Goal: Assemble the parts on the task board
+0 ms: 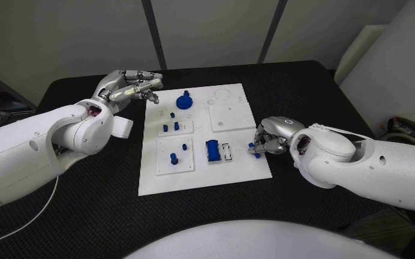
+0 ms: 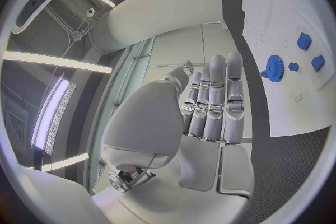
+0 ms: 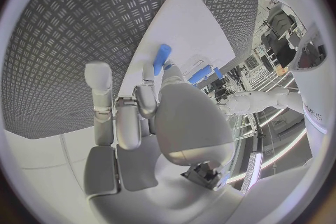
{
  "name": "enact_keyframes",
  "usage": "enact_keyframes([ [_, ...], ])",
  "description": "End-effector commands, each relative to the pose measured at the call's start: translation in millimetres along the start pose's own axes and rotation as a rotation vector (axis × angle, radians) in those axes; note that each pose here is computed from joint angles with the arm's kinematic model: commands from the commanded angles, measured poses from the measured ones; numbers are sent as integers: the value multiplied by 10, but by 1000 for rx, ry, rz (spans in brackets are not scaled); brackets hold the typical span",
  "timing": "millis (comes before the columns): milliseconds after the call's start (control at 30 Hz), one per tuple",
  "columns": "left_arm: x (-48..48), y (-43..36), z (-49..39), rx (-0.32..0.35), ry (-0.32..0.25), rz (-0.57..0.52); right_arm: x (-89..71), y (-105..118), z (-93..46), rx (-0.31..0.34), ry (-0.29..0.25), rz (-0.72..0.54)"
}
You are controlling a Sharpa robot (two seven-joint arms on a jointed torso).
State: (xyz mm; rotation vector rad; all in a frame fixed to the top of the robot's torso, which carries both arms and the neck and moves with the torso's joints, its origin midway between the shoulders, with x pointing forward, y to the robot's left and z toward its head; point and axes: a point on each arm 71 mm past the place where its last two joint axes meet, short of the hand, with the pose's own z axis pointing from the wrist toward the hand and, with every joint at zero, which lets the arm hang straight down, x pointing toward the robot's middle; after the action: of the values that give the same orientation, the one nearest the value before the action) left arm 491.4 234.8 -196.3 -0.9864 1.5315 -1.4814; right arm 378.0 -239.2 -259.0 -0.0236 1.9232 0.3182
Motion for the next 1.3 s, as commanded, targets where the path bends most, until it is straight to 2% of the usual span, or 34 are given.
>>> enact_keyframes([
  [33,9,-12,4,7,11,-5,113,-10,-3,16,84,-81],
  [233,9,-11,4,7,11,-5,174,19,-3,22,146,-147],
  [567,7,-11,3,5,10,-5,239,98,-9,19,202,-218],
  [733,8,-11,2,5,11,-5,240,116,-3,21,196,-222],
  [1033,10,-11,1,4,11,-5,182,136,-42,39,131,-161],
  [1300,11,-11,1,4,10,-5,135,192,-105,37,95,-81],
])
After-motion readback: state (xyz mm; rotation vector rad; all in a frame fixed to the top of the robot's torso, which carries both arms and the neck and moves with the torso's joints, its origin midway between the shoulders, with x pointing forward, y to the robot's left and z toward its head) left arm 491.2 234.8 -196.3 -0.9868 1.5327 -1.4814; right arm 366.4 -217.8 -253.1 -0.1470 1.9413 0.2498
